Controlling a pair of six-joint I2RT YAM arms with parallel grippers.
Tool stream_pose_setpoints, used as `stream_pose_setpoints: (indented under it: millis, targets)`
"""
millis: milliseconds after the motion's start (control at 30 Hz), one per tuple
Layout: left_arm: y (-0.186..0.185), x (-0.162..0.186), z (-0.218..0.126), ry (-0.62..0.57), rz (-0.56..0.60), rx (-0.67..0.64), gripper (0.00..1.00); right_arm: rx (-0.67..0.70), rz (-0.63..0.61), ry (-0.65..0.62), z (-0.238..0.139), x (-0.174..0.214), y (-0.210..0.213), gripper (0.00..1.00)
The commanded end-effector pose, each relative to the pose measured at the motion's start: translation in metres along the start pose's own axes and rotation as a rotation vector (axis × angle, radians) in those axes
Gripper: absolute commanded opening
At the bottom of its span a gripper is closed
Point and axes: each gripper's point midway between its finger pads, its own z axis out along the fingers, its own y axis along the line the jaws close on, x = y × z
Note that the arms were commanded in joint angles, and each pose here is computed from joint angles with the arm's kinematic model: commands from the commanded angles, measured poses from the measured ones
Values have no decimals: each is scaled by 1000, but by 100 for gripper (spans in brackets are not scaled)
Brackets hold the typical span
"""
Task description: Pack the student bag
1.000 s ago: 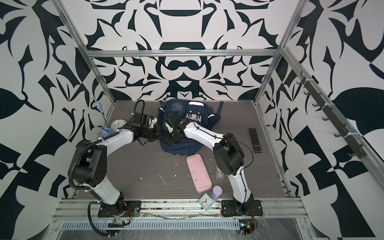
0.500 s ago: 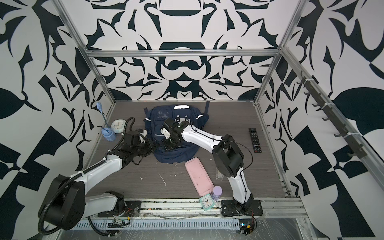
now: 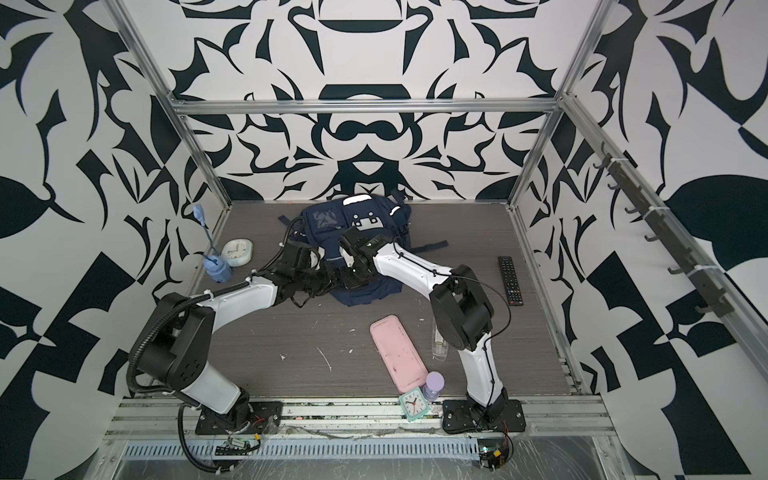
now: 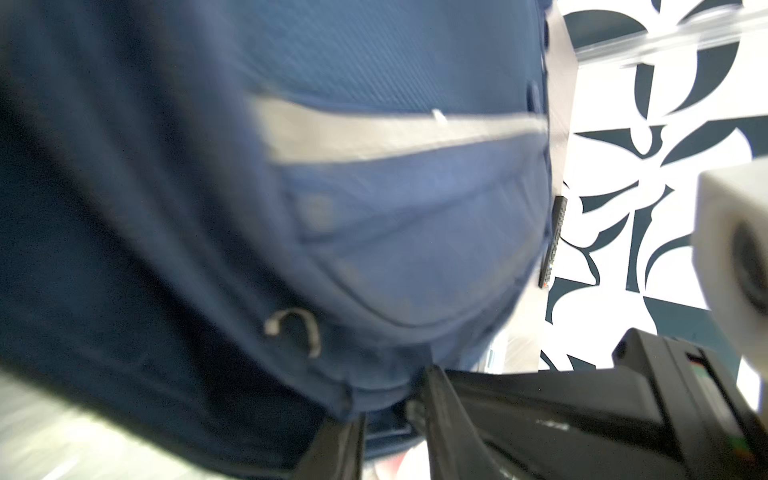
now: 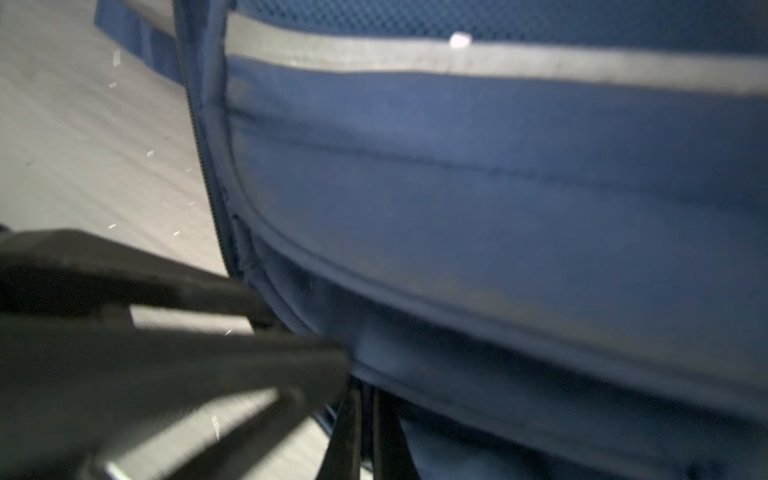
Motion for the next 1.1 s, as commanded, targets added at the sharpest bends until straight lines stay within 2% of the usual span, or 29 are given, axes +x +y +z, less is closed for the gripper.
stream_pose_setpoints:
  millis: [0,100,333,600,833,1067]
  targets:
    - [-38,2,8,45,77,89,28,-44,-56,-100,-34,-16,23,0]
    - [-40,3,8,54,91,79,30,-29,-53,-103,-34,-16,19,0]
    - [-18,7,-27,34,188,-60,53,-10,-23,-117,-43,-14,0,0]
    - [5,-21,-66,-43,169,-93,59,4,43,-143,-62,-7,-35,0]
    - [14,-37,-44,-12,132,-83,58,24,107,-167,-79,-3,-66,0]
    - [24,-48,-8,23,92,-57,56,22,121,-128,-72,9,-67,0]
